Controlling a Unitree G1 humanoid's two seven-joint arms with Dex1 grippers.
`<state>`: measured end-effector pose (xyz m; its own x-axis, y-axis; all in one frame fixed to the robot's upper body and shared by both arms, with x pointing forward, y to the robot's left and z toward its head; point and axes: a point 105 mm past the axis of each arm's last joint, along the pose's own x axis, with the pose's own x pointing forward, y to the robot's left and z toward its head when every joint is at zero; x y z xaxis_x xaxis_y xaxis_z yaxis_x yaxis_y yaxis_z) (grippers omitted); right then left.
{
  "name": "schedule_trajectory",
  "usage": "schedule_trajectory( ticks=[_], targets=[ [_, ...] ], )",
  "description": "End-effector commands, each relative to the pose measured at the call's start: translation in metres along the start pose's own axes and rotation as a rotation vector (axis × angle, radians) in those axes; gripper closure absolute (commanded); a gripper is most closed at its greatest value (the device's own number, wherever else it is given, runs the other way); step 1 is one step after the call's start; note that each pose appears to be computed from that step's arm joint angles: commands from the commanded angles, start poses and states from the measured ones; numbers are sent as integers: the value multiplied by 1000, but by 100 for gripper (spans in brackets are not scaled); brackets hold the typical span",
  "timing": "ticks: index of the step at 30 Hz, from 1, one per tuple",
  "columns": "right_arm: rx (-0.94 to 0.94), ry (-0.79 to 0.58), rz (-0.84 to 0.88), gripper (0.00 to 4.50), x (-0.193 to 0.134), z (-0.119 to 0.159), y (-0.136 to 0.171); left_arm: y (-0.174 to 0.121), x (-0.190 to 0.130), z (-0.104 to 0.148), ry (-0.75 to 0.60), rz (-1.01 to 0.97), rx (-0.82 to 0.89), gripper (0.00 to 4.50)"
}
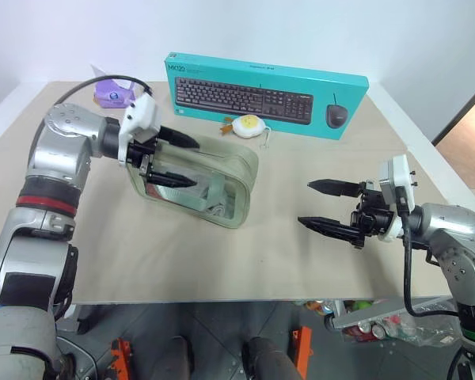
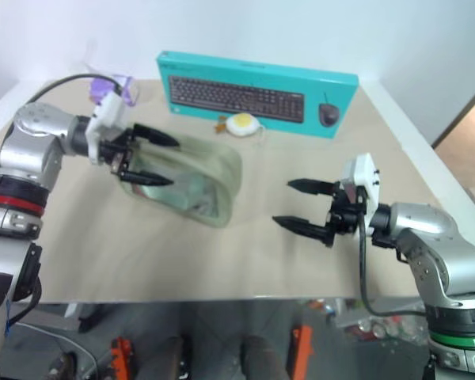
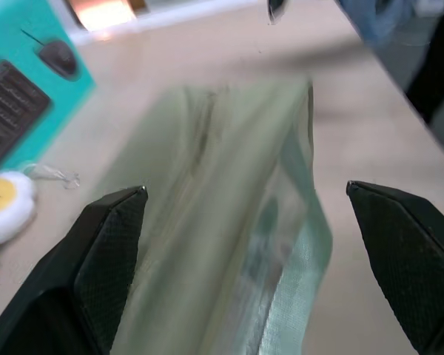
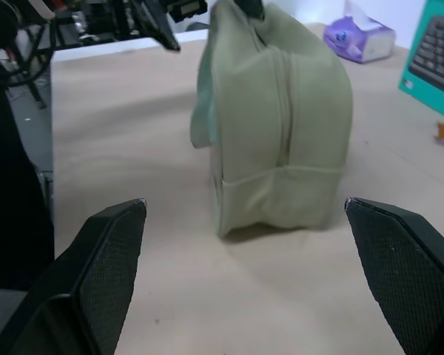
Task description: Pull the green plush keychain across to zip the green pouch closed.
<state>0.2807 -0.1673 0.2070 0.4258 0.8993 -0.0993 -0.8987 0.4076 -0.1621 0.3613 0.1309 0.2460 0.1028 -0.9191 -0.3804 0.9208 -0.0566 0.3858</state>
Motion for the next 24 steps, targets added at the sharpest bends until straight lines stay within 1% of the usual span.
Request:
schedule_trajectory(
  ticks=[1, 2, 3, 5, 7, 8, 12, 13, 16, 19, 24],
  targets=[
    [-56, -28, -29, 0, -5, 11, 2, 8, 4, 17, 33, -34, 94, 41],
    [-56, -29, -36, 0, -5, 10, 2, 11, 6, 17, 56, -38, 116, 65],
    [-57, -30, -41, 0, -5, 10, 2, 12, 7, 16, 73, -40, 131, 119],
    [-57, -31, -48, 0, -6, 9, 1, 15, 8, 14, 96, -44, 152, 177],
    [-57, -32, -59, 0, -6, 9, 1, 16, 11, 13, 112, -52, 185, 257],
    [-58, -33, -64, 0, -7, 8, 0, 16, 12, 13, 115, -55, 196, 286],
    [-56, -32, -66, 0, -6, 7, 1, 16, 16, 11, 127, -69, 222, 427],
    [-57, -32, -66, 0, -6, 7, 0, 16, 17, 11, 127, -71, 224, 449],
    [-59, -31, -69, 0, -6, 6, 0, 17, 22, 17, 99, -77, 226, 449],
    [-63, -31, -74, 0, -6, 7, -1, 19, 32, 33, 37, -87, 229, 449],
    [-78, -32, -100, 0, -8, 7, -7, 22, 56, 57, 0, -119, 263, 449]
  ],
)
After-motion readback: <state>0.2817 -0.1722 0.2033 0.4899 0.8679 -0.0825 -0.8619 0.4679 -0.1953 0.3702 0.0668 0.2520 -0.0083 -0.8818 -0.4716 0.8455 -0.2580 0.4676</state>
